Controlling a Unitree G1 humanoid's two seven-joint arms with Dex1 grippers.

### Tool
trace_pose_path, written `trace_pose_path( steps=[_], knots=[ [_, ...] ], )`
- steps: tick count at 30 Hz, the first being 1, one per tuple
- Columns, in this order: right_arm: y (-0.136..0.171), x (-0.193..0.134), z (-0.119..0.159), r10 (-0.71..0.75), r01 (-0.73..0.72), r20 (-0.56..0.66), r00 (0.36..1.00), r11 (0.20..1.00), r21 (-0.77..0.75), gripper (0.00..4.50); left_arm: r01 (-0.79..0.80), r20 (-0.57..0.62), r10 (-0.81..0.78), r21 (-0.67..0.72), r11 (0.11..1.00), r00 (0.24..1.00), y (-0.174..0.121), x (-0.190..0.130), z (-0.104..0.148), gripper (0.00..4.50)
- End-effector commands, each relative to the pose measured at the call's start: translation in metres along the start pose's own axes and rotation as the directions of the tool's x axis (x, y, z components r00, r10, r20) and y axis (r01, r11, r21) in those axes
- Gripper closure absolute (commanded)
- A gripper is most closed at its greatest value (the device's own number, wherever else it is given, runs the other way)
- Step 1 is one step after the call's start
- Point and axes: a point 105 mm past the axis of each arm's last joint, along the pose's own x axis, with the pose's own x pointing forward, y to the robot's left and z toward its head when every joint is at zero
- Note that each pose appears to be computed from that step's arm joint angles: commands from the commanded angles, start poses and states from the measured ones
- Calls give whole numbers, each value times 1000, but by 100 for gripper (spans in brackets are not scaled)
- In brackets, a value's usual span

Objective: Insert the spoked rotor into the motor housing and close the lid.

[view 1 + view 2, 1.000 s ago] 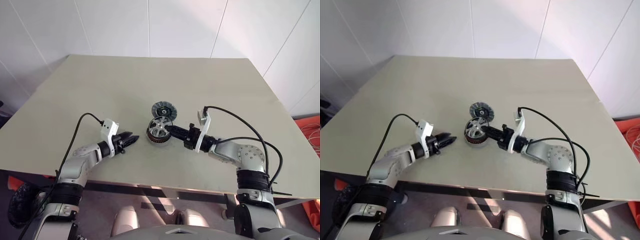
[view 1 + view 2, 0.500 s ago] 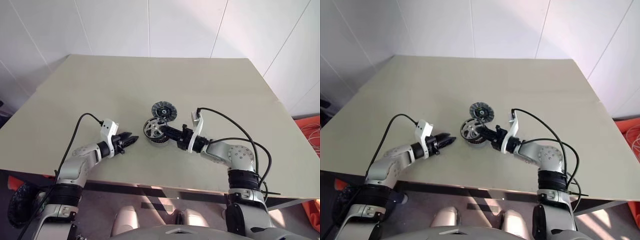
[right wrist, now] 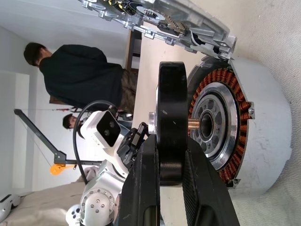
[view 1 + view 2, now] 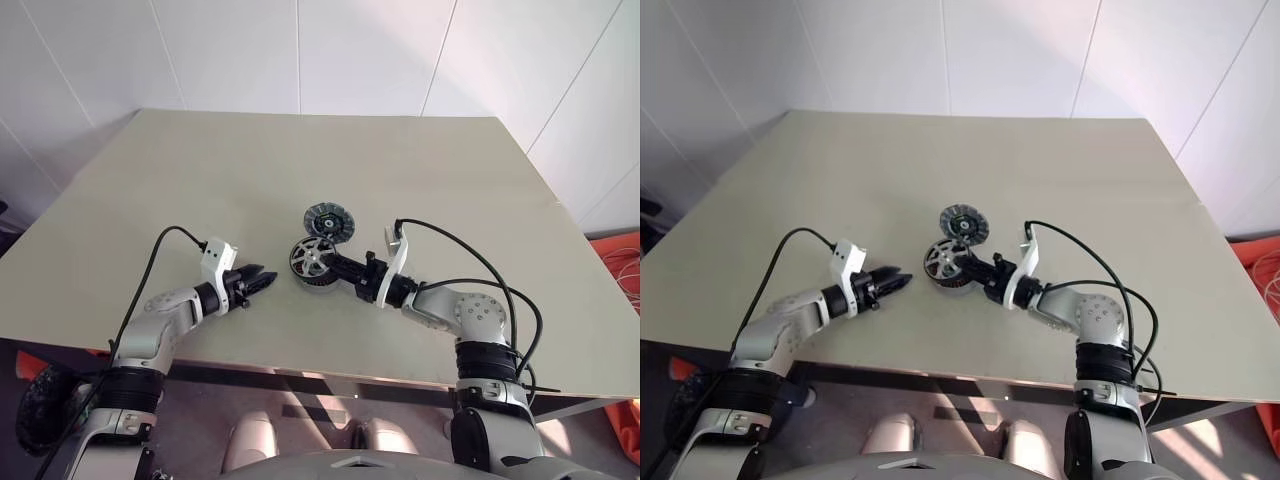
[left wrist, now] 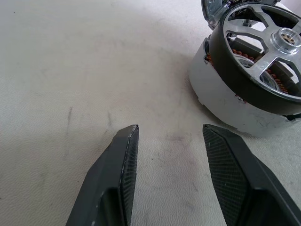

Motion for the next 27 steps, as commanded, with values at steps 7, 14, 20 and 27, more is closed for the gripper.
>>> trace_pose_path(
  steps=[7, 14, 20, 27],
  knots=[
    [-4, -8, 2, -12, 13, 24, 1000, 1000, -17, 418, -1, 25, 1, 28, 1000, 1000, 1, -2, 12, 220],
    [-5, -8, 4, -13, 14, 31, 999, 999, -33, 341, -1, 25, 0, 28, 1000, 1000, 1, -1, 12, 220],
    [-6, -8, 6, -26, 29, 44, 999, 998, -55, 155, -3, 26, 2, 27, 1000, 1000, 2, -1, 12, 220],
    [2, -15, 13, -5, 12, 62, 998, 994, -106, 1, -7, 29, 6, 29, 1000, 1000, 3, -1, 13, 220]
  ],
)
